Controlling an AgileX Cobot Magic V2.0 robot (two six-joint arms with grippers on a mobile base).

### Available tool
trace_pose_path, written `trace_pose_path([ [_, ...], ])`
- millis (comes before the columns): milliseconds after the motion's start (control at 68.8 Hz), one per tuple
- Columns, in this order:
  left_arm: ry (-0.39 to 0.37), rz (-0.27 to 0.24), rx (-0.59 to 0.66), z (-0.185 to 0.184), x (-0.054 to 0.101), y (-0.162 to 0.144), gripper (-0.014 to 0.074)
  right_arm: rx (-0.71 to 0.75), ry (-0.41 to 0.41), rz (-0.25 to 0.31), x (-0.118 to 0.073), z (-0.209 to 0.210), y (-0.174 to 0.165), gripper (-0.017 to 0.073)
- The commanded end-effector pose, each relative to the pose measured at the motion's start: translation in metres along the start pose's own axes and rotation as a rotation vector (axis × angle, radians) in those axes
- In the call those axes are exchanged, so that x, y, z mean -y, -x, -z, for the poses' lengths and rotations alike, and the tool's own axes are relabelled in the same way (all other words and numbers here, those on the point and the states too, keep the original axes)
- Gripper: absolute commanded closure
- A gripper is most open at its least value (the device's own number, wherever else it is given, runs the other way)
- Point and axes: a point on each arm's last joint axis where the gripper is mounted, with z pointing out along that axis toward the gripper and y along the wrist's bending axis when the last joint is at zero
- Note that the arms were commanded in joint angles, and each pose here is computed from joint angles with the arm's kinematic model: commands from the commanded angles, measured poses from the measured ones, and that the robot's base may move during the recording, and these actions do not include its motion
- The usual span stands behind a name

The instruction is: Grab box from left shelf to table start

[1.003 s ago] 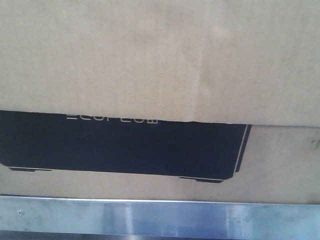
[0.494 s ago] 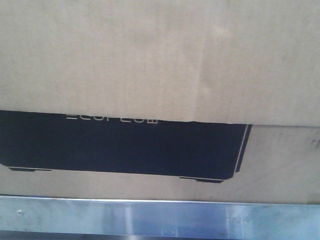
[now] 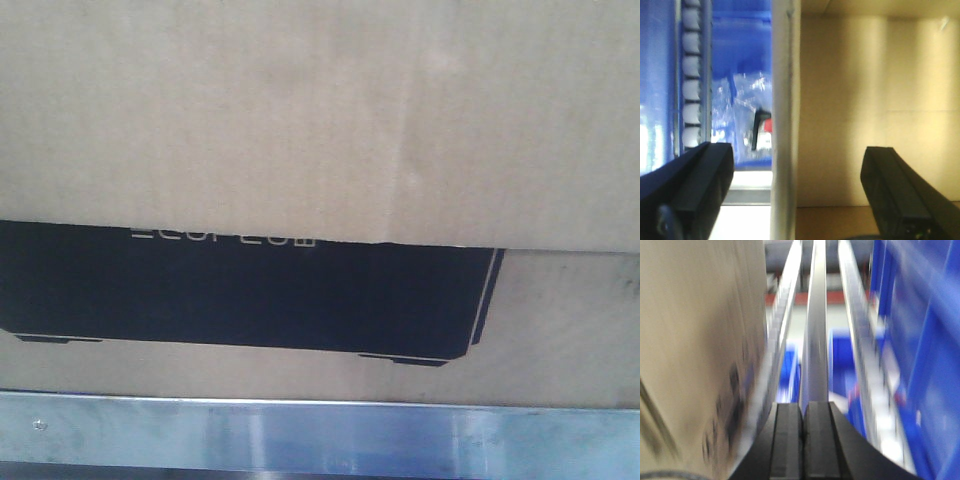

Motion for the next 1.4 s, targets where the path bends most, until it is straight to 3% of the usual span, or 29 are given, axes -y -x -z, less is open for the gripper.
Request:
trace_pose_path([
  [0, -0.005, -0.002, 0.087, 0.015, 0.002, 0.007, 0.0161, 0.155, 0.010, 0.004, -0.002, 0.004, 0.024, 0.0502],
  [145, 0.005, -0.005, 0.075, 0.012, 0.001, 0.007, 0.0161, 0.156, 0.021, 0.005, -0.008, 0.013, 0.056, 0.0496],
  [218, 0.007, -0.006, 0.075, 0.012, 0.001, 0.007, 0.0161, 0.144, 0.026, 0.007, -0.010, 0.018, 0.073, 0.0449],
  [451, 0.010, -0.006, 0.054, 0.012, 0.000, 0.005, 0.0161, 0.111, 0.029, 0.010, -0.018, 0.016, 0.125, 0.0001],
  [523, 0.012, -0.007, 0.055, 0.012, 0.000, 0.005, 0.0161, 0.080, 0.029, 0.011, -0.020, 0.013, 0.138, -0.0049],
  [887, 0.044, -0.015, -0.004, 0.012, -0.003, 0.000, 0.0161, -0.138, 0.030, 0.008, -0.030, -0.017, 0.200, -0.0045],
  [1032, 0.049, -0.016, -0.016, 0.012, -0.003, -0.001, 0.0161, -0.252, 0.073, 0.031, -0.037, -0.033, 0.218, -0.0045],
  [1163, 0.049, -0.016, -0.016, 0.012, -0.003, -0.001, 0.0161, -0.382, 0.123, 0.024, -0.044, -0.056, 0.224, -0.0045],
  [1381, 0.051, -0.018, -0.061, 0.002, -0.003, -0.008, 0.0161, -0.562, 0.130, 0.015, -0.046, -0.097, 0.224, -0.0045],
])
